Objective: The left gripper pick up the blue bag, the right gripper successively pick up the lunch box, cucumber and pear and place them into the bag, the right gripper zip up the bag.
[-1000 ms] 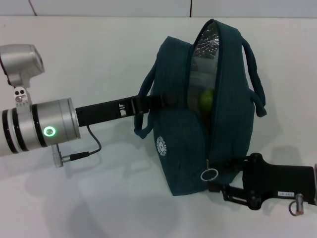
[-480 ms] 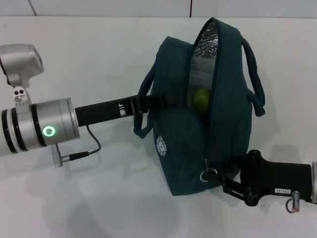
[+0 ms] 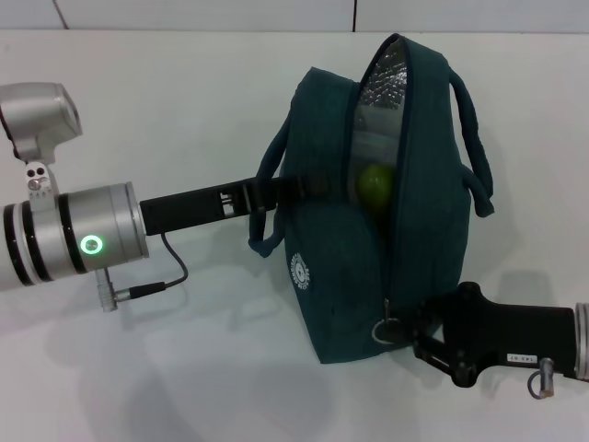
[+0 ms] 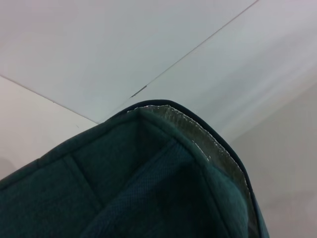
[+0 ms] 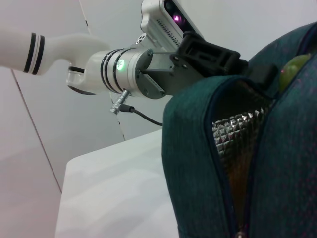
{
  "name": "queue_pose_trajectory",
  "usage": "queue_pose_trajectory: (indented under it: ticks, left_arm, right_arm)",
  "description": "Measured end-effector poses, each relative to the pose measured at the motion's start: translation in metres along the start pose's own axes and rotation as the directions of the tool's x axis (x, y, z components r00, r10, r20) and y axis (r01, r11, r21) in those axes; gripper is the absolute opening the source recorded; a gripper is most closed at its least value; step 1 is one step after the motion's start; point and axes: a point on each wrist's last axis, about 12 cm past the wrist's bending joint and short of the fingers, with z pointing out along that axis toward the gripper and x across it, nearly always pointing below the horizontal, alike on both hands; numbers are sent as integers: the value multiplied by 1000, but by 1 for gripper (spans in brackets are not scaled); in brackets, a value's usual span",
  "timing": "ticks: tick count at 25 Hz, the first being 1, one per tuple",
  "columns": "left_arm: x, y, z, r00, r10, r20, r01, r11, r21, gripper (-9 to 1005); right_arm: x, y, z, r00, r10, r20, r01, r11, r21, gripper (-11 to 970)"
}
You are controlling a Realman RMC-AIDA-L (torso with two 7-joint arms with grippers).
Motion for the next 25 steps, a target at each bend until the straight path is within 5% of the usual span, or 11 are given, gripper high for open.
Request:
queue_pose_trajectory:
  ticks: [5, 20, 25]
  left_arm:
    - [0, 0, 0, 1000, 1, 0, -1, 1000, 0, 55]
    - [5, 3, -5, 1000, -7, 1, 7, 1000, -11, 56]
    - [6, 1, -6, 999, 33, -4, -33, 999, 14, 247]
  right_arm:
    - [-1, 0, 0, 1000, -11, 1, 11, 1000, -1, 39]
    - [-8, 1, -9, 999, -35, 42, 37, 999, -28, 6]
    - [-13, 3, -19, 994, -63, 89, 67, 997, -37, 7]
